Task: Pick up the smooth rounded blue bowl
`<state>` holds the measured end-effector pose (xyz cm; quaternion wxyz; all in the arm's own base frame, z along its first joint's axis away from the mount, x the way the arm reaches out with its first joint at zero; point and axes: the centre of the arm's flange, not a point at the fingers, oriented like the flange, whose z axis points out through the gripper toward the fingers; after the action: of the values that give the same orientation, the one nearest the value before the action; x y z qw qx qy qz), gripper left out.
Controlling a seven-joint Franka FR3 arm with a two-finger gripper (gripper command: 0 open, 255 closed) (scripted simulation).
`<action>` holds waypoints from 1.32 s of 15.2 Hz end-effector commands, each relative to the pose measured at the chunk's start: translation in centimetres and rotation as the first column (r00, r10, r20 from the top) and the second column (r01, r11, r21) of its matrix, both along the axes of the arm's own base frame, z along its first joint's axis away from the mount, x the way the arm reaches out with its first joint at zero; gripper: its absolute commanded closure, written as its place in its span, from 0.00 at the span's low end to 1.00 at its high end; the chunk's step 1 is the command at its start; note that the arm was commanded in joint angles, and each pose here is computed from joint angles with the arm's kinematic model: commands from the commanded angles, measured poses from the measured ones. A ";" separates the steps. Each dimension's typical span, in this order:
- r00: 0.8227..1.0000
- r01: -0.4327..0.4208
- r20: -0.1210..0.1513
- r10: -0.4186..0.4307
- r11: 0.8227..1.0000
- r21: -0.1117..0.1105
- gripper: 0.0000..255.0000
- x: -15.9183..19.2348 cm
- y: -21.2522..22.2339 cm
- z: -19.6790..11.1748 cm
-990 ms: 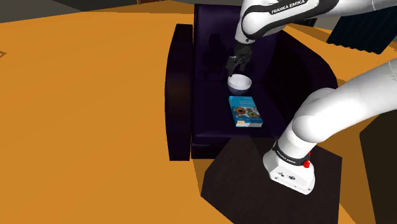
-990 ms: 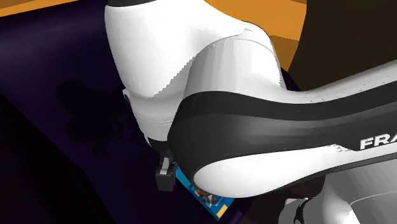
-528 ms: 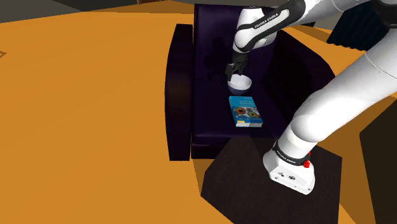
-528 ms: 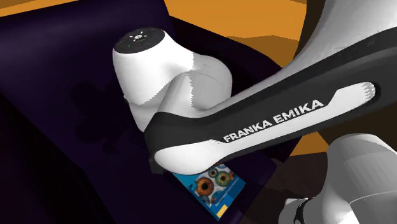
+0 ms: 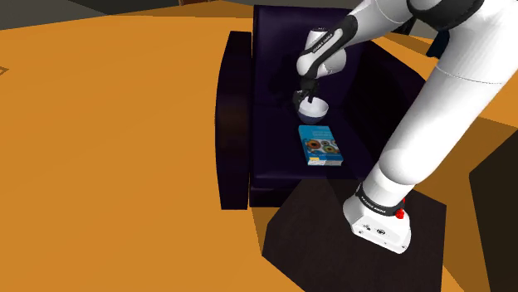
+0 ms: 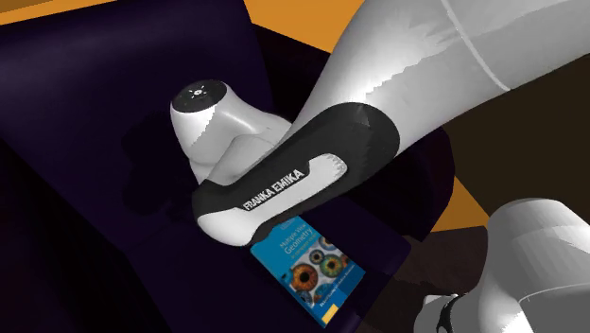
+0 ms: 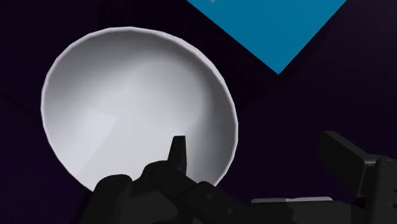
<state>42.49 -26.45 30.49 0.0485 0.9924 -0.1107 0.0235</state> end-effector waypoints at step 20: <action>1.000 0.001 0.001 -0.001 1.000 -0.007 1.00 0.2 -1.3 -4.9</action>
<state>42.75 -27.71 25.71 0.0518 0.9921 -0.1113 0.0245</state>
